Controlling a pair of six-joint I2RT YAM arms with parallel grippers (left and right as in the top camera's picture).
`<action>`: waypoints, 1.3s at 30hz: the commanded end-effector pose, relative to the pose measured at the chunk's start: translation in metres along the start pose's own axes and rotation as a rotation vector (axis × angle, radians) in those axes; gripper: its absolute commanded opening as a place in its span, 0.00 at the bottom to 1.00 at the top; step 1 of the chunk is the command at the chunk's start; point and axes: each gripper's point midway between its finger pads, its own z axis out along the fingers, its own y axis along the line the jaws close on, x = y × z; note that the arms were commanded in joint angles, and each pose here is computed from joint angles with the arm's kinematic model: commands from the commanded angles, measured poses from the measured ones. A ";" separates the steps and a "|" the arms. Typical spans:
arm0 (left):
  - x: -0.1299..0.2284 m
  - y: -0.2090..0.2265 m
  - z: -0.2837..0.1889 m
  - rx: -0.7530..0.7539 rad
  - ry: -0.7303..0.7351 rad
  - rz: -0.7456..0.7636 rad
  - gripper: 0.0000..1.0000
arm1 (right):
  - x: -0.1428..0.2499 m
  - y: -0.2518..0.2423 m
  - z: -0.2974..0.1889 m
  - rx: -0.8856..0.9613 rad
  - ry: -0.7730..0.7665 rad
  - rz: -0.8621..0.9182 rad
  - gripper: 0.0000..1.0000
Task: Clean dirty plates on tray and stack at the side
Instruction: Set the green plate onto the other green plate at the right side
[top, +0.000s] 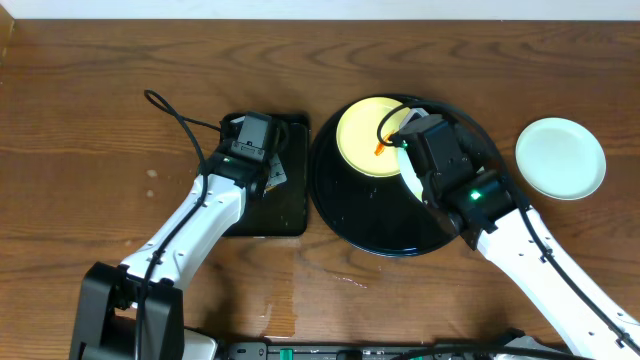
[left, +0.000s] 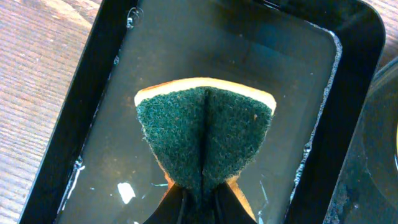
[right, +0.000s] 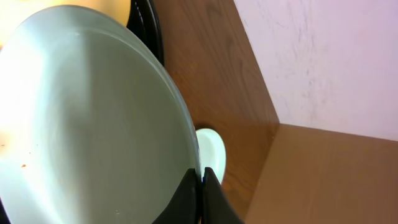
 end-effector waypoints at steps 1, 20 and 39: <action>-0.001 0.005 -0.001 -0.019 -0.009 0.011 0.12 | -0.005 -0.014 -0.004 0.008 -0.033 0.164 0.01; -0.001 0.005 -0.001 -0.019 -0.009 0.011 0.12 | 0.157 -0.080 0.103 0.128 0.344 1.308 0.01; 0.002 0.008 -0.001 -0.029 0.006 0.014 0.12 | 0.194 -0.067 0.157 -0.132 0.339 1.572 0.18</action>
